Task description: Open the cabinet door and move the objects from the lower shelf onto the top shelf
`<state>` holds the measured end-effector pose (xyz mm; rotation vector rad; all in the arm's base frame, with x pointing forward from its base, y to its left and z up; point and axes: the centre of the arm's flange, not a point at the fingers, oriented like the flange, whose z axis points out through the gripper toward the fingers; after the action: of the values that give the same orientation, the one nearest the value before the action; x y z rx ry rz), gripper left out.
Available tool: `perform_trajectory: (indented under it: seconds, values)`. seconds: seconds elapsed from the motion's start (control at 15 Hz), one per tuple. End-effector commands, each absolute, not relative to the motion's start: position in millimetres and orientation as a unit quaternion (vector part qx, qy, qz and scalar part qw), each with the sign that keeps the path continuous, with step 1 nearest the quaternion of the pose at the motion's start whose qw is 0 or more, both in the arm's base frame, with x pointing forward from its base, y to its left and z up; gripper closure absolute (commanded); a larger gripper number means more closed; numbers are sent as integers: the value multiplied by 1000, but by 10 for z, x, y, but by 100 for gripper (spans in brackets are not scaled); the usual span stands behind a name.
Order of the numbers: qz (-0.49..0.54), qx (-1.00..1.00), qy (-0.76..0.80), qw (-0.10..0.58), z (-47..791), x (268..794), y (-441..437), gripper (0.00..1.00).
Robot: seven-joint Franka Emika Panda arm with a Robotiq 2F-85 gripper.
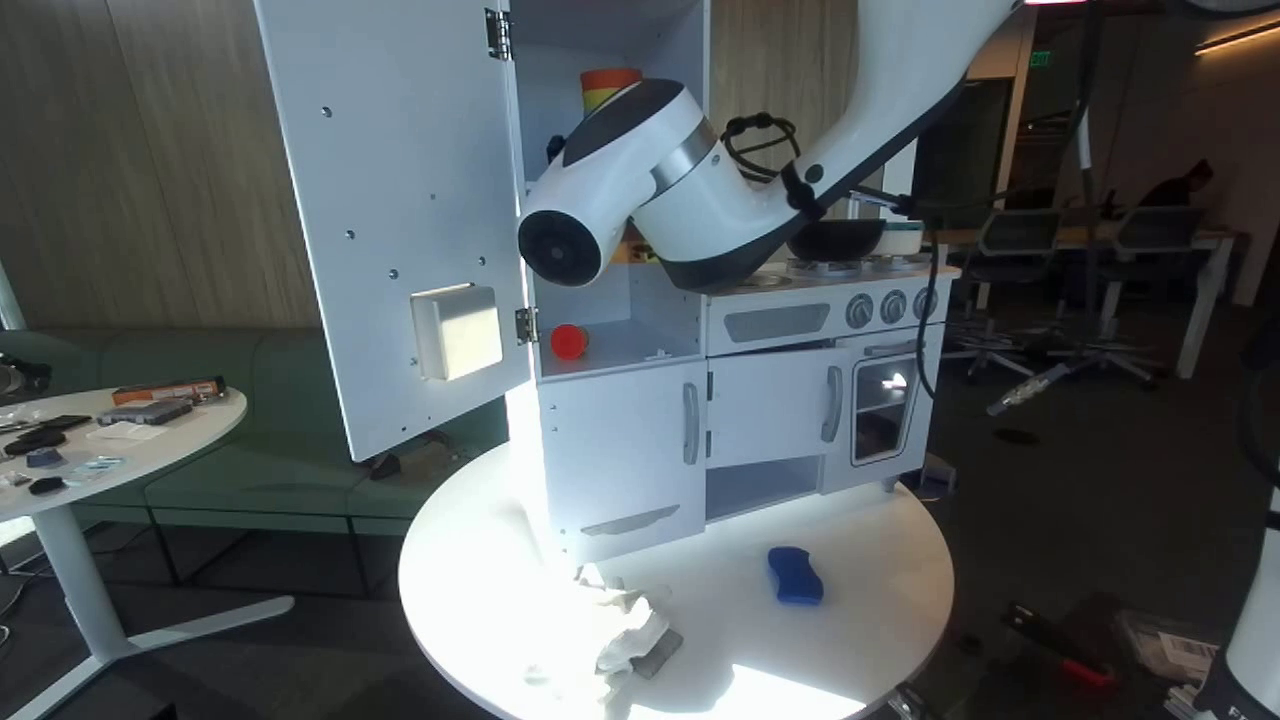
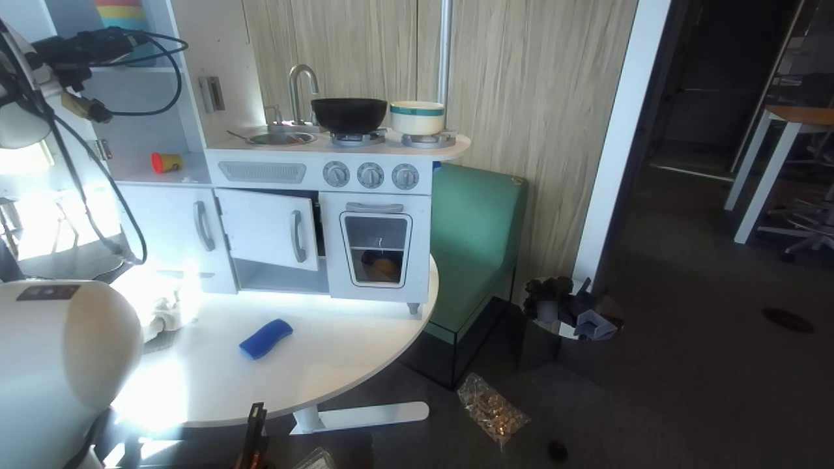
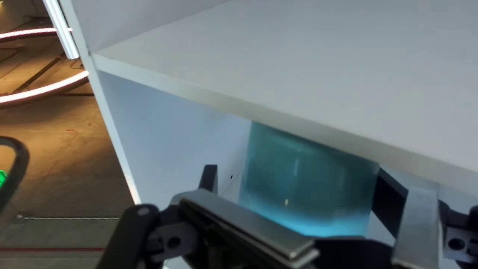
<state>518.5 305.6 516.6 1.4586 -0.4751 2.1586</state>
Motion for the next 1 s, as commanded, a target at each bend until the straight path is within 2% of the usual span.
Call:
perform_trajectory:
  seconds: [0.0,0.47,0.73,0.93]
  values:
    - [803,514,-174,247,5274,5096,3127,0]
    - [788,542,-190,224,5440,4577,3417,0]
    - [757,566,-222,241,5578,4044,3529,0]
    - [712,628,-223,220,5616,3629,3625,0]
